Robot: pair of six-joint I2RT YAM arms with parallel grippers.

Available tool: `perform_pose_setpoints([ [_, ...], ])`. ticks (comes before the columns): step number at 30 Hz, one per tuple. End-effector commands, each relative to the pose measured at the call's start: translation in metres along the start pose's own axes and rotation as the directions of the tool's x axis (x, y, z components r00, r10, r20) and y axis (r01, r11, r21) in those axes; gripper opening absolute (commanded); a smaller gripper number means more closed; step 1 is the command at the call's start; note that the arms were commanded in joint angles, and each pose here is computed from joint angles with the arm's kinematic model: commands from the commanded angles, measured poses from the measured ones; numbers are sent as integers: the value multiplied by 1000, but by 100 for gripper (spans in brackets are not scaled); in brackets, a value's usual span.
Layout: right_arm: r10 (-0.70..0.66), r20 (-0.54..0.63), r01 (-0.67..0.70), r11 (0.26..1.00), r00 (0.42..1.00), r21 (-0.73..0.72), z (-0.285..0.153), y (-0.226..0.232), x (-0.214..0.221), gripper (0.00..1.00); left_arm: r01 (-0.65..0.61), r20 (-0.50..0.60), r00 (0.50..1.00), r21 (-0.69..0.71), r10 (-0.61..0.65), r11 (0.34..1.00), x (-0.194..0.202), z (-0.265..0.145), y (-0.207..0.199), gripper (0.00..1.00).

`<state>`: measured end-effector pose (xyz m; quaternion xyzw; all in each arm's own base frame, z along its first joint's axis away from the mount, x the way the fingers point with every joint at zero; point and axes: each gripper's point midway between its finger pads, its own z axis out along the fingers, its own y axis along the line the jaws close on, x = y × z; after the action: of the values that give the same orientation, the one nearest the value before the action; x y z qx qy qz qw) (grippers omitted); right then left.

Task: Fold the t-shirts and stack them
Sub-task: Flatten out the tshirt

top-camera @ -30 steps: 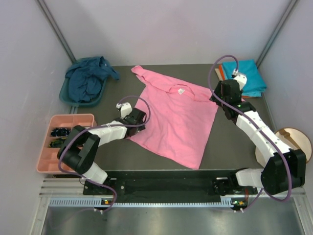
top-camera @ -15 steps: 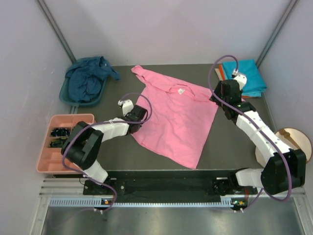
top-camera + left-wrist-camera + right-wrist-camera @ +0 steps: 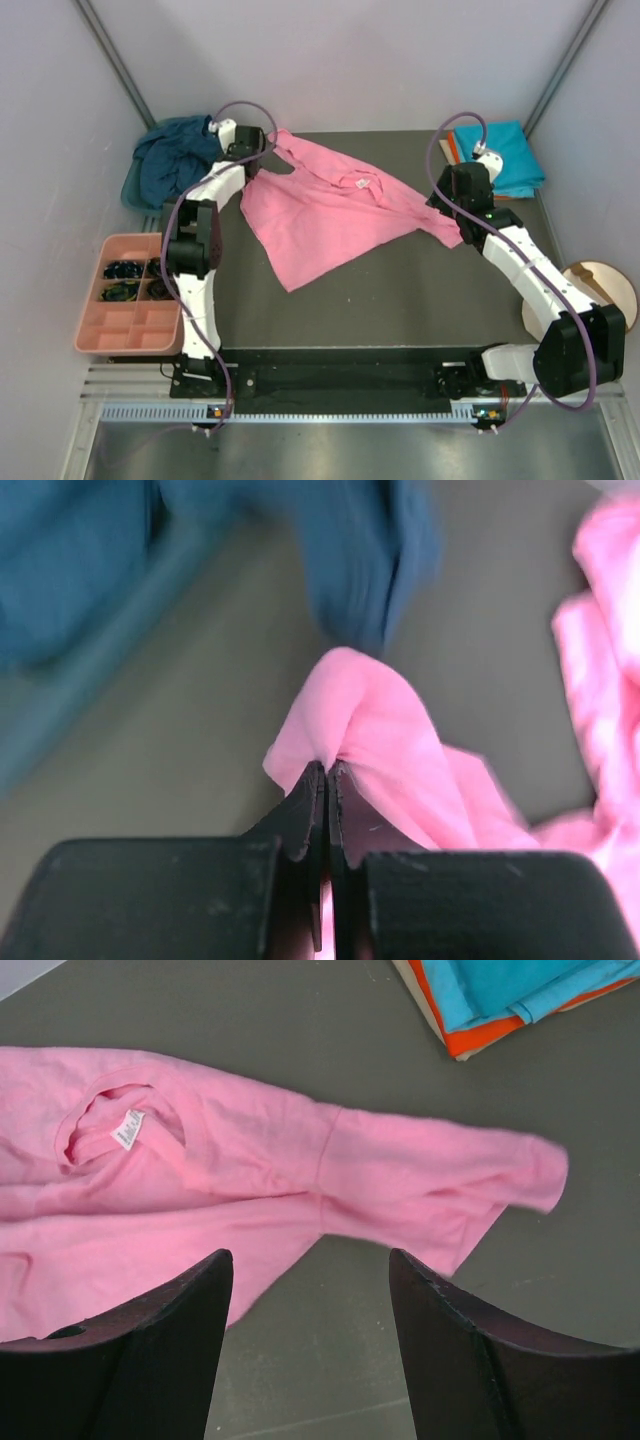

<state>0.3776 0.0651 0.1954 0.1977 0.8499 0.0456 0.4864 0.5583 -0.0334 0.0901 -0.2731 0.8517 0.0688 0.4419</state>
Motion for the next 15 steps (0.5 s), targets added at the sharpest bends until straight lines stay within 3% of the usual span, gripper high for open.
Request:
perform_pose_setpoints([
  [1,28,26,-27,999,999,-32,-6,10,-12,64,-35,87,995,-57,40,998,-52,28,-8,0],
  [3,31,25,-30,999,999,-32,-6,9,-12,64,-19,148,989,-40,24,999,-87,27,-23,0],
  [4,30,24,-29,999,999,-28,-6,8,-11,64,-39,132,990,-66,47,997,-79,38,-21,0],
  [10,27,24,-27,1000,999,-4,-5,3,-9,64,35,229,973,-90,-13,995,-120,36,-7,0],
  [11,24,21,-25,1000,999,3,-5,1,-7,64,42,231,973,-97,-18,994,-124,36,-2,7],
  [12,21,18,-21,1000,1000,9,-4,0,-6,64,44,227,974,-96,-21,994,-124,36,0,24],
  [13,20,15,-20,1000,1000,18,-4,-2,-5,64,43,222,975,-83,-23,996,-126,32,-1,43],
  [14,16,9,-16,1000,1000,26,-2,-4,-1,64,47,220,975,-70,-30,996,-126,28,-3,75],
  [15,16,5,-16,999,1000,28,-2,-5,1,64,40,198,980,-81,-23,996,-113,30,1,95],
])
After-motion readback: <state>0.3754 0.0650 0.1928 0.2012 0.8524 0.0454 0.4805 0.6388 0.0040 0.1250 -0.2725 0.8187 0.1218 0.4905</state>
